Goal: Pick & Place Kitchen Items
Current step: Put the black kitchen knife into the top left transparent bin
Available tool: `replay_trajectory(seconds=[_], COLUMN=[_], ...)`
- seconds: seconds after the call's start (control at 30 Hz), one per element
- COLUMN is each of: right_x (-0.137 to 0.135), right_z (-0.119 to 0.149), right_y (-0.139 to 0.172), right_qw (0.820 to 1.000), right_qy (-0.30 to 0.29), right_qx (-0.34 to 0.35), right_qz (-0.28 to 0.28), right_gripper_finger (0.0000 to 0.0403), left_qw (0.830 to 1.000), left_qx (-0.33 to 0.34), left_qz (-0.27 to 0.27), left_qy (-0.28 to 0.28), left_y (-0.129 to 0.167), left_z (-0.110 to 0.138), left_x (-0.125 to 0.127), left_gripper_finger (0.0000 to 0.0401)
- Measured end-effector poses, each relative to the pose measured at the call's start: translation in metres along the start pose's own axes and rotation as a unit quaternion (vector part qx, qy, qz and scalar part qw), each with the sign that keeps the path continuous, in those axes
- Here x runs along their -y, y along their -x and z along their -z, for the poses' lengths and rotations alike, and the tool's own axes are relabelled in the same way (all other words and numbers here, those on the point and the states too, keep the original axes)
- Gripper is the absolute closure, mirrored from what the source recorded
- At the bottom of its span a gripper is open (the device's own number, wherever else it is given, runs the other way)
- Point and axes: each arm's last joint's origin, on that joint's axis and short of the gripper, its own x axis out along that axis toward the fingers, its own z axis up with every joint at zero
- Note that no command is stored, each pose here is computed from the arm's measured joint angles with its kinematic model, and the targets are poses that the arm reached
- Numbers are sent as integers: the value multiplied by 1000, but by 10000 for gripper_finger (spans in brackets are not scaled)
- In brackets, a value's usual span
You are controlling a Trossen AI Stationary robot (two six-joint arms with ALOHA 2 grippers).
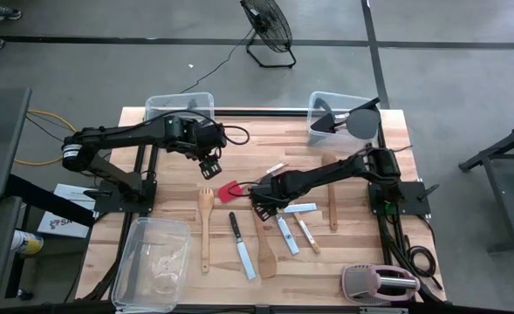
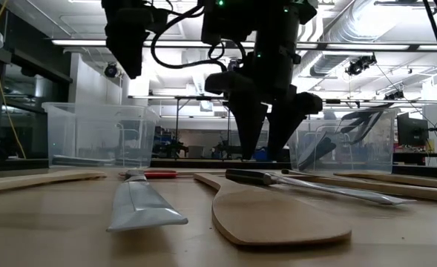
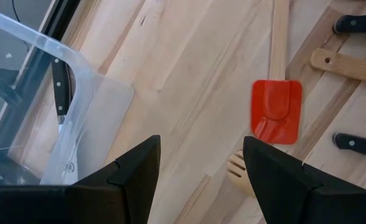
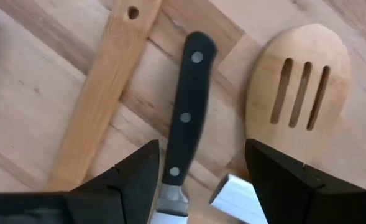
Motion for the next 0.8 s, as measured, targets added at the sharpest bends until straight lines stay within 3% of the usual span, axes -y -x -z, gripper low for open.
replay_trajectory(seconds=[0.57, 0.8], right_x=[-10, -12], right_z=[13, 14], right_y=[-22, -34], right_qw=[1000, 999], right_qy=[-15, -16], right_qx=[-11, -28], right_qz=[15, 13], right_gripper_finger=[175, 208], left_qw=[1000, 1000], left_qx=[1, 1], left_qz=[0, 0], left_qy=[0, 1], left_y=[0, 0], left_z=[0, 0], left_x=[0, 0], left_gripper_finger=[178, 178])
